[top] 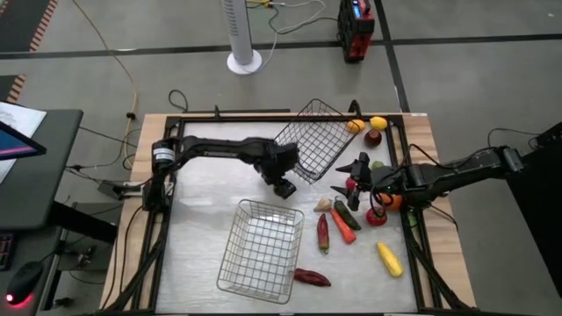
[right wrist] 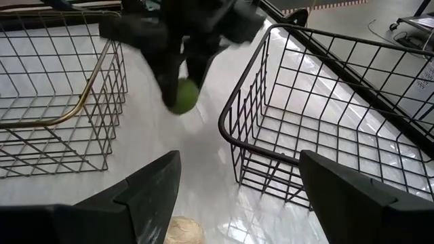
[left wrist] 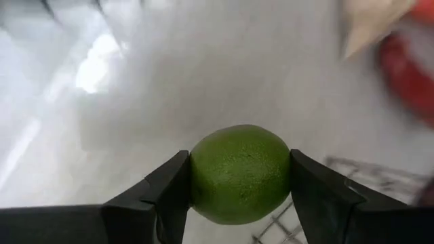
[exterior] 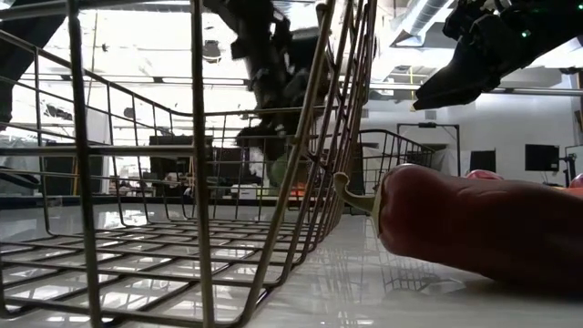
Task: Sort produce into baskets
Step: Put the left green lime into the black wire basket
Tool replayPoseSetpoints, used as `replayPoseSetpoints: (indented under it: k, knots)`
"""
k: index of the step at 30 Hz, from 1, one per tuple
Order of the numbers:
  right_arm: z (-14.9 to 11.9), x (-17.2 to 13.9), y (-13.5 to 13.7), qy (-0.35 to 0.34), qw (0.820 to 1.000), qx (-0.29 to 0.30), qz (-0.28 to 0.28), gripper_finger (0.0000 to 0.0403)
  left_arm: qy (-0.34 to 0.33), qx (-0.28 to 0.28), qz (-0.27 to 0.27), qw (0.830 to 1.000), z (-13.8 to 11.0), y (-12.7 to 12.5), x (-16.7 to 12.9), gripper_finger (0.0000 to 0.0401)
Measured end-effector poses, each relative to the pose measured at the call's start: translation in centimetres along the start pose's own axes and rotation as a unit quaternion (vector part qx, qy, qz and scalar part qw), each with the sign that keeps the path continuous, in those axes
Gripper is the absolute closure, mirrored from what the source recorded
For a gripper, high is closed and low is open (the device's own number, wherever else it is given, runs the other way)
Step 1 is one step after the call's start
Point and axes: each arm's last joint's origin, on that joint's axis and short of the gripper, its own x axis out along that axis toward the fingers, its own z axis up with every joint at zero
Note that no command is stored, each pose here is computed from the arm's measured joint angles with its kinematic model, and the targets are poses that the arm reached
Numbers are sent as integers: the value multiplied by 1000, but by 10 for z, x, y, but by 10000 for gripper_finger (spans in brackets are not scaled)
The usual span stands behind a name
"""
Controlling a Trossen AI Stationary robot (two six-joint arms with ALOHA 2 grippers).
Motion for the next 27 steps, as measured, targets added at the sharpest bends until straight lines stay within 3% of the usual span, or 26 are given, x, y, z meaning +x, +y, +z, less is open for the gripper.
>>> replayPoseSetpoints:
  k: [8,12,20,24,27]
  knots:
    - [0,0,0,0,1000,0,0,76,-58,48,-8,997,22,-33,-72,202]
    - [0,0,0,-2,1000,2,0,76,-116,72,25,990,27,-44,-93,202]
    - [1,0,0,-4,1000,13,1,76,-190,106,141,966,36,-38,-97,184]
    - [0,0,0,-2,1000,26,1,76,-230,119,148,955,51,-31,-97,179]
    - [0,0,1,2,999,34,6,76,-217,129,133,958,58,-25,-88,172]
